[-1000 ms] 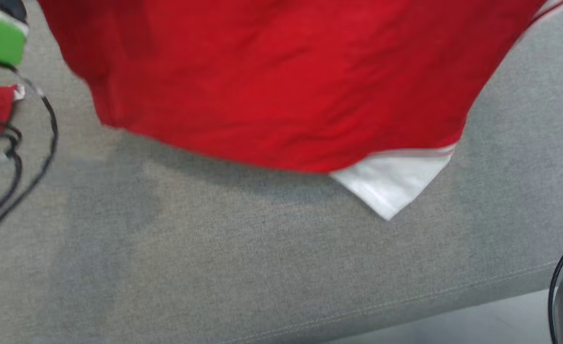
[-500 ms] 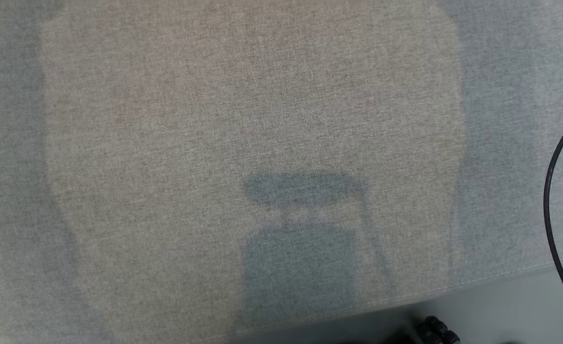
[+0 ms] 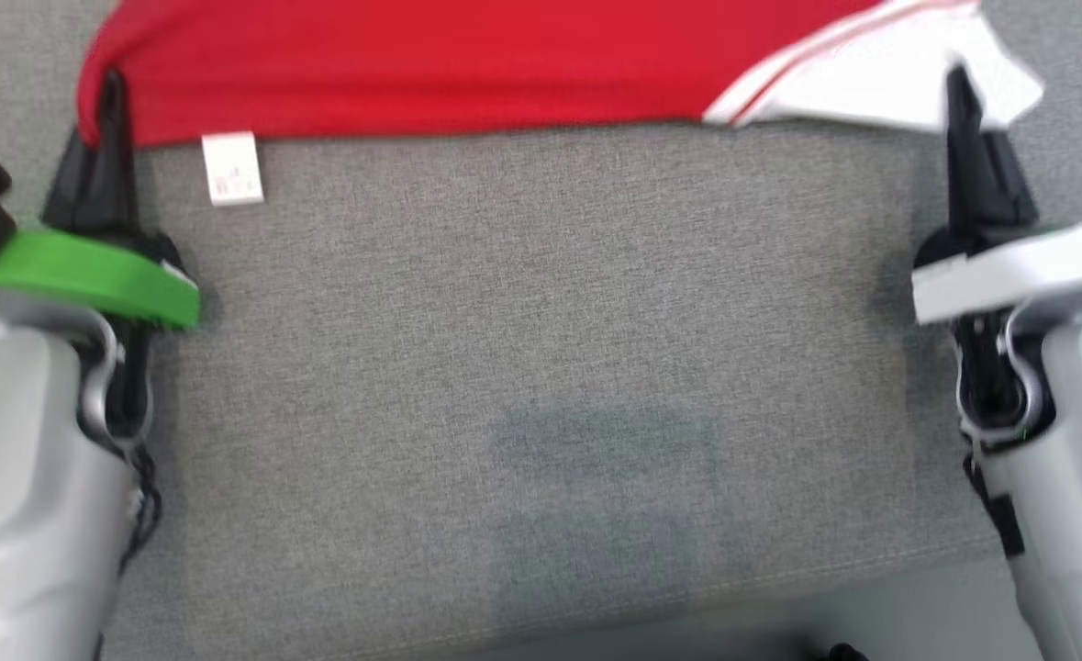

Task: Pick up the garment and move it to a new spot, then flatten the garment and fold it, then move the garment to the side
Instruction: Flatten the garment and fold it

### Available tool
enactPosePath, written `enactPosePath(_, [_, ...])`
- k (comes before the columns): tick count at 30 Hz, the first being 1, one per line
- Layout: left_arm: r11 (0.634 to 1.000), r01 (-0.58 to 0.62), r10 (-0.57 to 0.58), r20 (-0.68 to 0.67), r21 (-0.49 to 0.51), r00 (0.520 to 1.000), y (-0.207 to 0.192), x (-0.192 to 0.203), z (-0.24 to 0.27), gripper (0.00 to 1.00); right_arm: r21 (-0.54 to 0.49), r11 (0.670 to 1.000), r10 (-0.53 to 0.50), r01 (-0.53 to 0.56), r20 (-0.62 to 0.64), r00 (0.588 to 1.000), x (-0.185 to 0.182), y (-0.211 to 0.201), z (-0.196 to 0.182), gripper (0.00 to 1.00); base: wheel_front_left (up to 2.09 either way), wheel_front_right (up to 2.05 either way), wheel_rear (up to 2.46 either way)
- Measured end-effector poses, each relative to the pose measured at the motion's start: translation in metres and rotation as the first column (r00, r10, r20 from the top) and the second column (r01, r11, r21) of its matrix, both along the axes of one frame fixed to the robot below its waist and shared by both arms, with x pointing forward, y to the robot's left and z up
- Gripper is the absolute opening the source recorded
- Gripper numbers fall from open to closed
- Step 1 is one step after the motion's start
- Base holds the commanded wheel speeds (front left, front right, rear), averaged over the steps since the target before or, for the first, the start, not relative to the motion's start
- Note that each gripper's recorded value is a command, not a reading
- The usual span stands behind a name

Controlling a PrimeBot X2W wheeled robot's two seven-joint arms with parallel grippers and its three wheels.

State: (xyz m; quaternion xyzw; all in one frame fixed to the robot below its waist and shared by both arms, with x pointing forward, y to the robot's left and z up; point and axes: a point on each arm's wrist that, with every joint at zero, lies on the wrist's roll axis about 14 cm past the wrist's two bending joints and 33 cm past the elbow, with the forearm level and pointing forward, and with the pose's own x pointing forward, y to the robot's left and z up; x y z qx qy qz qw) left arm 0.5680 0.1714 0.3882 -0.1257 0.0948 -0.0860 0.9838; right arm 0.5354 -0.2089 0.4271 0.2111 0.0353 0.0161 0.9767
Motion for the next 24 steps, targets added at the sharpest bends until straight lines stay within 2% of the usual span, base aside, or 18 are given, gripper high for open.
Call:
enactPosePath(2, [1.000,0.016,-0.016,-0.025,0.004,1.000,-0.007,-0.031,-0.006,0.00,-0.003,1.000,-0.016,0.016,-0.052,0.999,-0.028,-0.006,-0.013,0.00,0.00,0.00,0.00])
enactPosePath(8, [0.998,-0.044,0.040,-0.112,-0.037,0.993,-0.020,-0.119,-0.014,0.00,0.006,0.997,-0.075,0.077,-0.152,0.985,-0.095,-0.022,-0.028,0.00,0.00,0.00,0.00])
enactPosePath(15, [0.986,-0.136,0.117,-0.179,-0.099,0.977,-0.033,-0.196,-0.007,0.00,0.016,0.988,-0.148,0.154,-0.191,0.970,-0.154,-0.040,-0.026,0.00,0.00,0.00,0.00])
enactPosePath(19, [0.974,-0.181,0.153,-0.189,-0.139,0.970,-0.033,-0.214,0.001,0.00,0.027,0.984,-0.170,0.177,-0.177,0.969,-0.167,-0.046,-0.018,0.00,0.00,0.00,0.00])
enactPosePath(24, [0.963,-0.184,0.141,-0.215,-0.195,0.966,-0.038,-0.209,0.007,0.00,0.037,0.988,-0.142,0.150,-0.163,0.976,-0.155,-0.040,-0.008,0.00,0.00,0.00,0.00])
